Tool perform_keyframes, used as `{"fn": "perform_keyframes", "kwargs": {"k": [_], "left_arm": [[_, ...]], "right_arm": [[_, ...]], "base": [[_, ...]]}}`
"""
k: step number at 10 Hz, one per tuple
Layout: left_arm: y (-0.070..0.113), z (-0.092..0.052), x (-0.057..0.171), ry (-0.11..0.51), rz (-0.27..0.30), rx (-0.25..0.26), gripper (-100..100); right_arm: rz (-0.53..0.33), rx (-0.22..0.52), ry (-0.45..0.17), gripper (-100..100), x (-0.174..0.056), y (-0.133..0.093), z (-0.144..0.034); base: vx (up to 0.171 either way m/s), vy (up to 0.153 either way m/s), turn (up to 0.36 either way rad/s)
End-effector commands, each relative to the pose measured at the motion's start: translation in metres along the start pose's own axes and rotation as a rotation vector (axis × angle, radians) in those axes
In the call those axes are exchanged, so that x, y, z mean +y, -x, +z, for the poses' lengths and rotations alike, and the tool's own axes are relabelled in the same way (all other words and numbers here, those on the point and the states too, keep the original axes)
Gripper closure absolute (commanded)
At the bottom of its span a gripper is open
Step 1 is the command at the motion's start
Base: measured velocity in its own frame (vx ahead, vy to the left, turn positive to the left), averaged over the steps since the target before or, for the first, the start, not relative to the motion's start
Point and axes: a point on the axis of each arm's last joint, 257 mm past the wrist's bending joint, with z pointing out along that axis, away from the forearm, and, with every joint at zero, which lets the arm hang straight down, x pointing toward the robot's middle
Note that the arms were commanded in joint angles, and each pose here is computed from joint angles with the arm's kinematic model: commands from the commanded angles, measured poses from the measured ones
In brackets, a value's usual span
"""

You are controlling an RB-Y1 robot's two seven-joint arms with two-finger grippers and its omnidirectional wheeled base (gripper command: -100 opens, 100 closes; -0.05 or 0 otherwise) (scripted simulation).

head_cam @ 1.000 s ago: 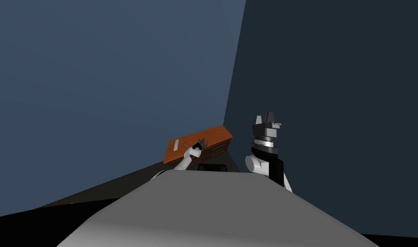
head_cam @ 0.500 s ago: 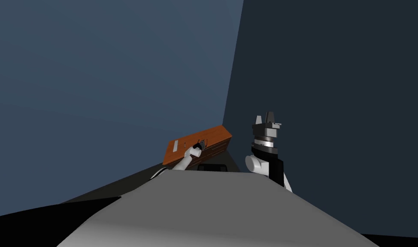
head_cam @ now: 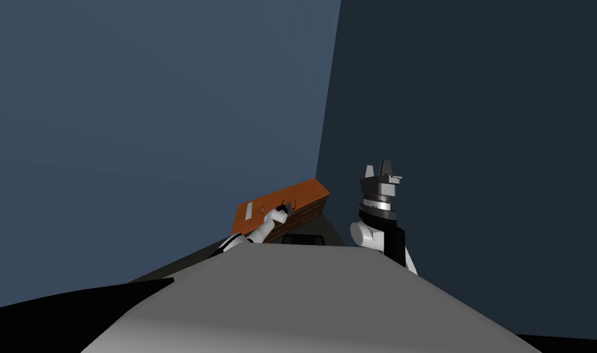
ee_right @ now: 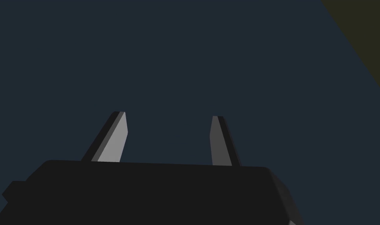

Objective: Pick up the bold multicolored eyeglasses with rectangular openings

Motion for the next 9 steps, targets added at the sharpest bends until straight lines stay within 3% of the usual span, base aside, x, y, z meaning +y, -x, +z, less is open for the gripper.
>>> {"fn": "perform_keyframes", "kwargs": {"k": [1,3,4,5,7,9], "left_arm": [[0.007,0.002,0.006,0.029,-0.001,-0.018,-100],[0.008,0.002,0.007,0.032,-0.001,-0.020,-100],[0.009,0.002,0.007,0.034,-0.001,-0.021,0],[0.022,0.003,0.004,0.025,-0.025,-0.040,-100],[0.035,0.003,0.001,0.017,-0.049,-0.058,-100],[0.060,0.003,-0.003,0.000,-0.098,-0.094,-100]], "right_arm": [[0.000,0.000,0.000,0,0.000,0.000,0.000],[0.000,0.000,0.000,0,0.000,0.000,0.000],[0.000,0.000,0.000,0,0.000,0.000,0.000],[0.000,0.000,0.000,0,0.000,0.000,0.000],[0.000,0.000,0.000,0,0.000,0.000,0.000],[0.000,0.000,0.000,0,0.000,0.000,0.000]], "base": [[-0.005,0.026,-0.060],[-0.004,0.015,-0.033],[0.000,0.000,0.000],[-0.016,0.008,-0.203],[-0.039,0.026,-0.236],[-0.036,0.010,-0.245]]}}
